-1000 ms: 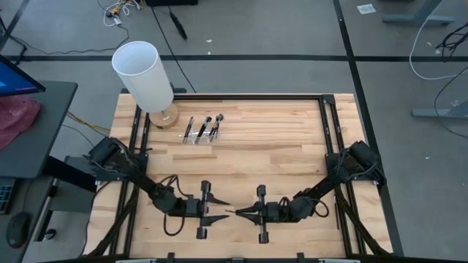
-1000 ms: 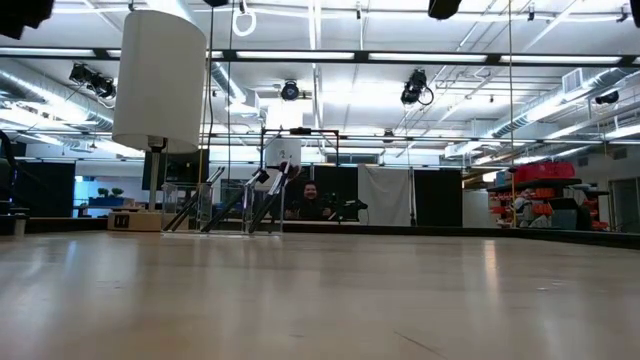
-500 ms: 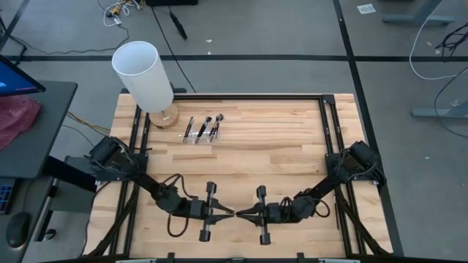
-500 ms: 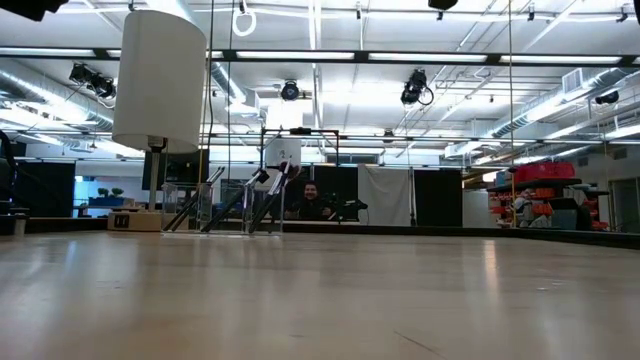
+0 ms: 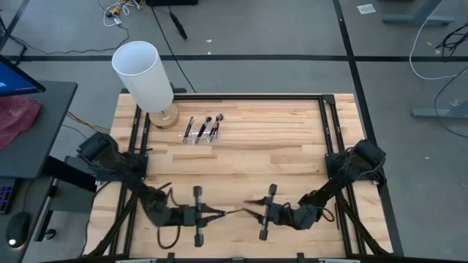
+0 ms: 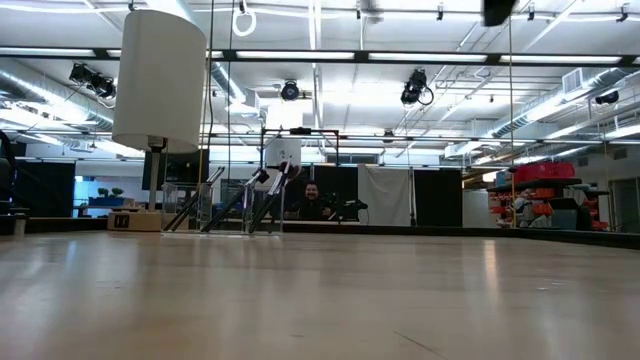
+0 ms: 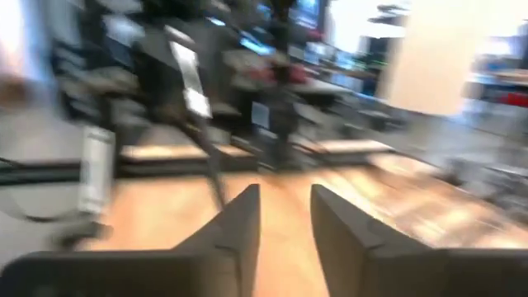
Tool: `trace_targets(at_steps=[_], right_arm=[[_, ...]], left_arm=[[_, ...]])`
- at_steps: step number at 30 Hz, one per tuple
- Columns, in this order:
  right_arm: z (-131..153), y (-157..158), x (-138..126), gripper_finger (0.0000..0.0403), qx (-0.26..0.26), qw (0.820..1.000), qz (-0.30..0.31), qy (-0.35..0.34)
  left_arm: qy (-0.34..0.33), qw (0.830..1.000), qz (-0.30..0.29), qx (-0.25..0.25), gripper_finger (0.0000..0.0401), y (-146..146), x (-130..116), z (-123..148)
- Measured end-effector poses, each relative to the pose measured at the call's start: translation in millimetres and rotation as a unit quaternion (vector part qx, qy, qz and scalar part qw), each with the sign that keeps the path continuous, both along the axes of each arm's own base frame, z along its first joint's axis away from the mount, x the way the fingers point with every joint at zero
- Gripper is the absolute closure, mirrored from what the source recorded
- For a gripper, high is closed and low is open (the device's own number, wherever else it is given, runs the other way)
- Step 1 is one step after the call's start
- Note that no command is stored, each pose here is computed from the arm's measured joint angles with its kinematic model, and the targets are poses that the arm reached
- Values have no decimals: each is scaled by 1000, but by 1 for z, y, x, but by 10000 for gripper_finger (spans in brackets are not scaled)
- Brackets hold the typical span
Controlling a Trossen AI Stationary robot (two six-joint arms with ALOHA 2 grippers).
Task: Put items in baskets/containers
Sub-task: Put the eyeshadow brush into the transparent organizer
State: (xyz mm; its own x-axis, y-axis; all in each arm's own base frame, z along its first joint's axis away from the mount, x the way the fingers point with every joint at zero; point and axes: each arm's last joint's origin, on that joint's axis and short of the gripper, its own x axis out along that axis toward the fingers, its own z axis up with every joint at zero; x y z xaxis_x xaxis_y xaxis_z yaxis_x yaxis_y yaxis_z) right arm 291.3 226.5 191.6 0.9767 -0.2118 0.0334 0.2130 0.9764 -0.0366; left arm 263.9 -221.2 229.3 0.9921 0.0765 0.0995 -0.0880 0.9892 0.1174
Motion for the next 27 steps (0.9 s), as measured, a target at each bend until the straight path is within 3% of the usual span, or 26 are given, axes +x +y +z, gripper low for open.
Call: trace_targets(at_steps=[5, 9, 18, 27], right_arm=[[2, 0, -12, 247, -7, 996, -83, 38], [1, 0, -12, 225, 17, 996, -75, 38], [-8, -3, -7, 224, 62, 996, -28, 61], [-9, -9, -3, 239, 71, 995, -25, 65]], left_arm=[[58, 992, 112, 12, 387, 8, -24, 18], [85, 978, 188, 10, 387, 33, -39, 35], [149, 951, 264, -54, 387, 124, -65, 61], [267, 871, 407, -62, 387, 203, -79, 45]])
